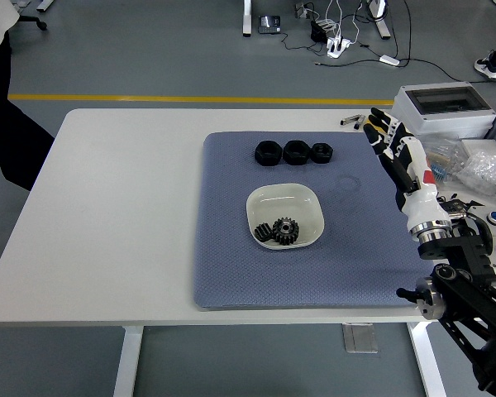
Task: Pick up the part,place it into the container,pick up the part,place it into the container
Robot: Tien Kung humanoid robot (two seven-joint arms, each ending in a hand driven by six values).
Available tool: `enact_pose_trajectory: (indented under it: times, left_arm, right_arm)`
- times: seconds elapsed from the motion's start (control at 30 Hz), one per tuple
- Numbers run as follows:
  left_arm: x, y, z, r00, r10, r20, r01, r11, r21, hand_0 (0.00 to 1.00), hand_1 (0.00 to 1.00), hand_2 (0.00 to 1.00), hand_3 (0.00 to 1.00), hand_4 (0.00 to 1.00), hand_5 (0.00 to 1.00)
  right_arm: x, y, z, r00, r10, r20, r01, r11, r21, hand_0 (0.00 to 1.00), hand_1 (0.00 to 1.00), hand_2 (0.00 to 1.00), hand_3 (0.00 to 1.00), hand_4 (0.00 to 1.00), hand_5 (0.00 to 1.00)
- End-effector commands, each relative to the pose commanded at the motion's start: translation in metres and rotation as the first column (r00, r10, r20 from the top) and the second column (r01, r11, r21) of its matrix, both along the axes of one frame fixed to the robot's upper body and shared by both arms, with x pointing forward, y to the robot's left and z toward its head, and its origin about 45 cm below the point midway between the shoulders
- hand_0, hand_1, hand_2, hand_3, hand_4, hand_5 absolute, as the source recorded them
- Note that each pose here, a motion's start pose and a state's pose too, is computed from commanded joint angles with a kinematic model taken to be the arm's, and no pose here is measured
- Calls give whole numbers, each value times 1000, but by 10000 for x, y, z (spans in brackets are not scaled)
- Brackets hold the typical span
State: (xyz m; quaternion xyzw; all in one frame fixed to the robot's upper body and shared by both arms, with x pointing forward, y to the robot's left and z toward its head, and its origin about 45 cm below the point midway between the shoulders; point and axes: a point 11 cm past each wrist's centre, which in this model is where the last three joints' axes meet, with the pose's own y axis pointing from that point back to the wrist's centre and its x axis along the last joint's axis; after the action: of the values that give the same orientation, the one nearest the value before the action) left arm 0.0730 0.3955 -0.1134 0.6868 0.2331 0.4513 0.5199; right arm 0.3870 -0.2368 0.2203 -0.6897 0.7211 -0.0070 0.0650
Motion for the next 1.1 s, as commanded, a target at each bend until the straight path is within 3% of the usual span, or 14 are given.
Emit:
enact_pose_trajectory:
  times: [0.07, 0.13, 0.2, 0.4, 0.7, 1.1]
  left_arm:
    - [-12, 5, -1, 1000, -3, -3, 3, 1000, 2, 691, 704, 739, 644, 668, 657]
    - [-16, 7, -1, 1000, -6, -4, 6, 1000, 3, 691, 704, 739, 644, 668, 657]
    - [-12, 4, -1, 1000, -7, -3, 7, 1000, 2, 691, 704, 739, 644, 668, 657]
    - [12, -3, 1, 1000, -16, -2, 16, 1000, 1, 690, 703, 738, 644, 668, 659]
    - [107, 0, 19, 999, -29, 13, 29, 1000, 2, 691, 701, 737, 644, 666, 666]
    - [2, 11, 1, 999, 19, 30, -20, 1000, 6, 689, 701, 737, 646, 666, 665]
  right_arm:
    - [-54, -93, -135, 997, -44, -60, 51, 991, 120, 915, 854, 885, 982, 998, 785]
    - [-114, -205, -185, 994, -80, -73, 89, 989, 121, 915, 854, 885, 982, 998, 785]
    - [-205, -339, -228, 992, -103, -78, 109, 991, 80, 915, 854, 885, 982, 998, 785]
    - [-420, -437, -282, 996, -75, -47, 70, 993, -97, 912, 853, 884, 972, 998, 799]
    - [-357, -384, -117, 998, -65, 1, 64, 990, -126, 926, 871, 893, 915, 998, 815]
    - [-364, -239, -161, 1000, 2, -28, -6, 991, -135, 931, 871, 891, 910, 998, 837]
